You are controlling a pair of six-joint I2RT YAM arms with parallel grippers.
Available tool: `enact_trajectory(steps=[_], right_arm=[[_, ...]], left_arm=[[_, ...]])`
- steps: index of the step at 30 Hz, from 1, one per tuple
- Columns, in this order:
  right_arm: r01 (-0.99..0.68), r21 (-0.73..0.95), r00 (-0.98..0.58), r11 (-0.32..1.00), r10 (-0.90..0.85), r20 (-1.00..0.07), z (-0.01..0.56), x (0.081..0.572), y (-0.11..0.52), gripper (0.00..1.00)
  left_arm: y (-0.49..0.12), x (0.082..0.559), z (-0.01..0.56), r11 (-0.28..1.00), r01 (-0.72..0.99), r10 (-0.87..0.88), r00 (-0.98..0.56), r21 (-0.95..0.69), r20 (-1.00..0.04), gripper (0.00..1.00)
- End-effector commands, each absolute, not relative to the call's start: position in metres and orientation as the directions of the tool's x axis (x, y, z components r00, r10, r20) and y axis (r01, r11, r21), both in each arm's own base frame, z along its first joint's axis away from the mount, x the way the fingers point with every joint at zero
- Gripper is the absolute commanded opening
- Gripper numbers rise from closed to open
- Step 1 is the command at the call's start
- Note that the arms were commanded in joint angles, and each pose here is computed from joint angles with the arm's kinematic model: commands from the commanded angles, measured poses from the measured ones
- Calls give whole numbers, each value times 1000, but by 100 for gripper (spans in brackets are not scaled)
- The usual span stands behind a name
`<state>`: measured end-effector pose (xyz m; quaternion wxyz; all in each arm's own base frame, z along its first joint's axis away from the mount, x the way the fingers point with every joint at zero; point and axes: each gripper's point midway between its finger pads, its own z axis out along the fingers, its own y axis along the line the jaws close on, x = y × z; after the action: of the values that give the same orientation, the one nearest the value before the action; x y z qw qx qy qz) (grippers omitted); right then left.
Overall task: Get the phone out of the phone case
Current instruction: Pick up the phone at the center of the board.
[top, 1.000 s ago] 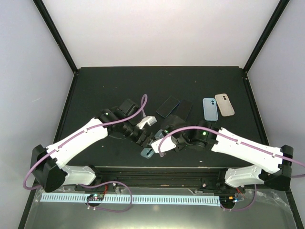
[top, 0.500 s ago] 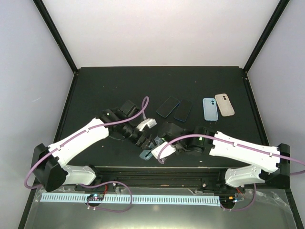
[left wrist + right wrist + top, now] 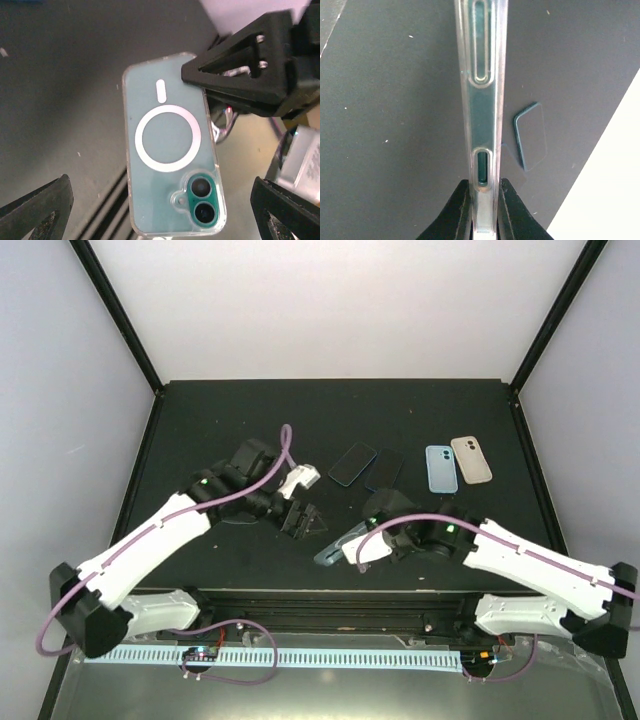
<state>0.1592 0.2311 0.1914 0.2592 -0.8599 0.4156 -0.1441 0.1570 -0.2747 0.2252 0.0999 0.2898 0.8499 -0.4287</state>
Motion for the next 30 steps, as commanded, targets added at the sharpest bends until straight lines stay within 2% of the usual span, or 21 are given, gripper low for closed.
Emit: enact_trajectory(steps=[1, 4, 7, 9, 12, 15, 19, 24, 30], right_arm=[[-787, -543, 486, -294, -837, -252, 213, 161, 224, 1], [-910, -401, 301, -105, -831, -467, 216, 165, 216, 1], [-979, -198, 87, 54, -762, -642, 222, 166, 214, 1], [-990, -46, -57, 131, -689, -722, 229, 166, 216, 1], [-972, 174, -234, 159, -553, -799, 243, 162, 221, 1], [-941, 320, -336, 115, -444, -830, 255, 158, 226, 1], [-921, 387, -374, 53, -403, -835, 261, 159, 230, 1], [-885, 463, -411, -58, -373, -832, 275, 156, 236, 1], [-832, 541, -480, -120, -331, -812, 288, 164, 234, 1]], left_arm=[[-270, 187, 272, 472, 640, 212, -750, -606, -627, 99], [-258, 196, 286, 485, 679, 67, -658, -551, -750, 99], [-248, 203, 290, 481, 716, -73, -543, -506, -837, 93], [-248, 192, 297, 406, 790, -135, -445, -459, -885, 89], [-245, 184, 311, 357, 854, -203, -325, -378, -924, 86], [-250, 188, 317, 358, 873, -178, -286, -332, -942, 86], [-266, 198, 327, 335, 879, -124, -316, -340, -941, 83], [-288, 202, 340, 223, 898, -135, -357, -379, -924, 79], [-302, 198, 358, 125, 926, -109, -345, -357, -932, 62]])
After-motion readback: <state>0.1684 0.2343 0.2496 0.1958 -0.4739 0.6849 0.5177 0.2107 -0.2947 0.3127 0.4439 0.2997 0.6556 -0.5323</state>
